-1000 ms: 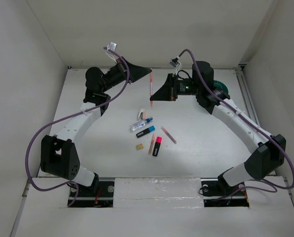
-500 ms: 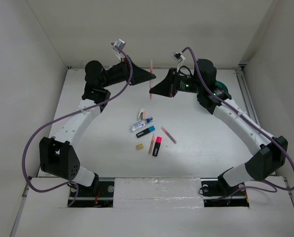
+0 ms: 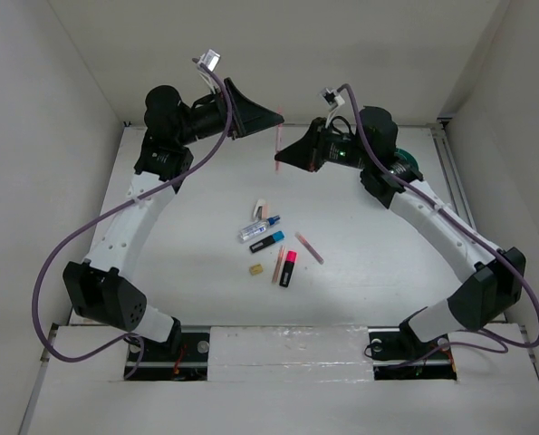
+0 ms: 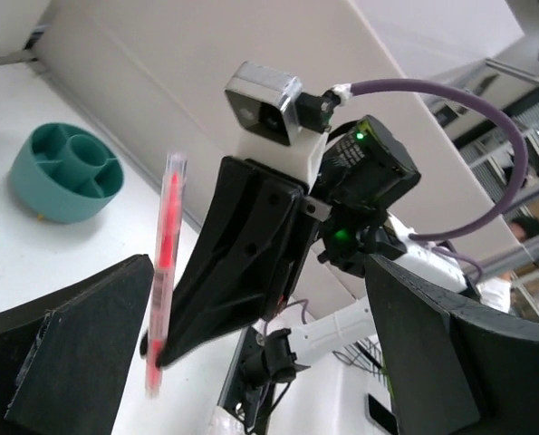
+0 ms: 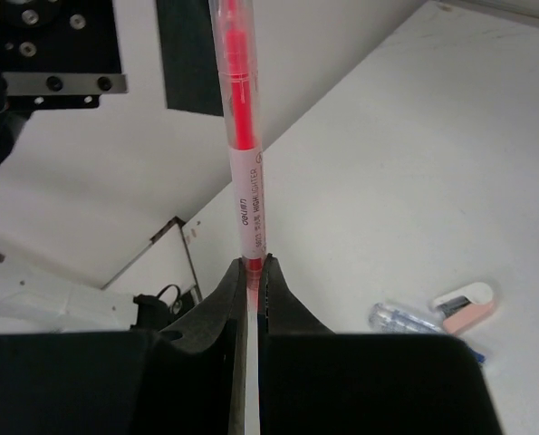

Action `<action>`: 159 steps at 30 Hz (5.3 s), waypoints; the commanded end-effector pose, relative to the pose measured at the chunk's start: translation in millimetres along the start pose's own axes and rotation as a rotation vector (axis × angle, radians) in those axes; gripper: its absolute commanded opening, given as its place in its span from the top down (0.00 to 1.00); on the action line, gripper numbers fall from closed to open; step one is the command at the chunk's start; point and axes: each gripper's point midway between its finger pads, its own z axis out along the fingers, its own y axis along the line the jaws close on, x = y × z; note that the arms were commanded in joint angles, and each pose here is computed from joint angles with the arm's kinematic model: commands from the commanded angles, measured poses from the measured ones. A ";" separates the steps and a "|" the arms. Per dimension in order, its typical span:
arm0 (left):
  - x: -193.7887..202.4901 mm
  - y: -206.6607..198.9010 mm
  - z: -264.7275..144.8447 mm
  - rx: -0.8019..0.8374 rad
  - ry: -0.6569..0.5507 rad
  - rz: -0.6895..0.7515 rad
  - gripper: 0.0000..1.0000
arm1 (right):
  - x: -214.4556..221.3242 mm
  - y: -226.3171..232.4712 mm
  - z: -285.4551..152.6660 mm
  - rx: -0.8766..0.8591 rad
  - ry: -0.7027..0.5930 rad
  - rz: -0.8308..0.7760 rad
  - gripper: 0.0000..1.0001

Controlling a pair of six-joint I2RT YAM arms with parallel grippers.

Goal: Sort the stationery into containers
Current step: Cap the pen, then place the stationery into the container, then grab a piece of stationery with the right arm

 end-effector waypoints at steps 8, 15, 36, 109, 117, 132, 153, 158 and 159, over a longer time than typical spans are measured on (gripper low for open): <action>-13.6 39.2 -21.1 -0.326 -0.135 0.045 0.00 | -41.4 -50.8 -19.1 0.174 -0.114 -0.109 1.00; -0.9 95.0 -39.9 -0.594 -0.116 -0.015 0.00 | -58.4 -132.2 -60.3 0.547 -0.245 -0.173 1.00; 56.2 132.7 -69.1 -0.686 -0.030 -0.012 0.00 | -93.5 -295.6 -228.7 1.162 -0.559 -0.276 1.00; 88.5 143.7 -51.6 -0.560 0.113 -0.081 0.00 | 5.8 -377.6 -250.5 1.286 -0.272 -0.101 0.95; 90.7 144.2 -51.3 -0.552 0.118 -0.082 0.00 | 10.1 -377.9 -251.5 1.294 -0.243 -0.093 0.81; 93.1 141.0 -49.1 -0.524 0.126 -0.091 0.00 | 7.6 -372.9 -252.7 1.292 -0.251 -0.099 0.59; 84.0 158.9 -60.7 -0.675 0.082 -0.101 0.00 | -106.2 -268.2 -235.1 1.170 -0.442 -0.271 0.00; 58.1 193.6 -98.8 -1.020 -0.068 -0.113 0.00 | -88.7 -228.5 -167.1 1.048 -0.153 -0.277 0.00; 61.9 200.9 -109.4 -1.093 -0.067 -0.136 0.00 | -88.0 -209.4 -145.0 1.010 -0.134 -0.266 0.00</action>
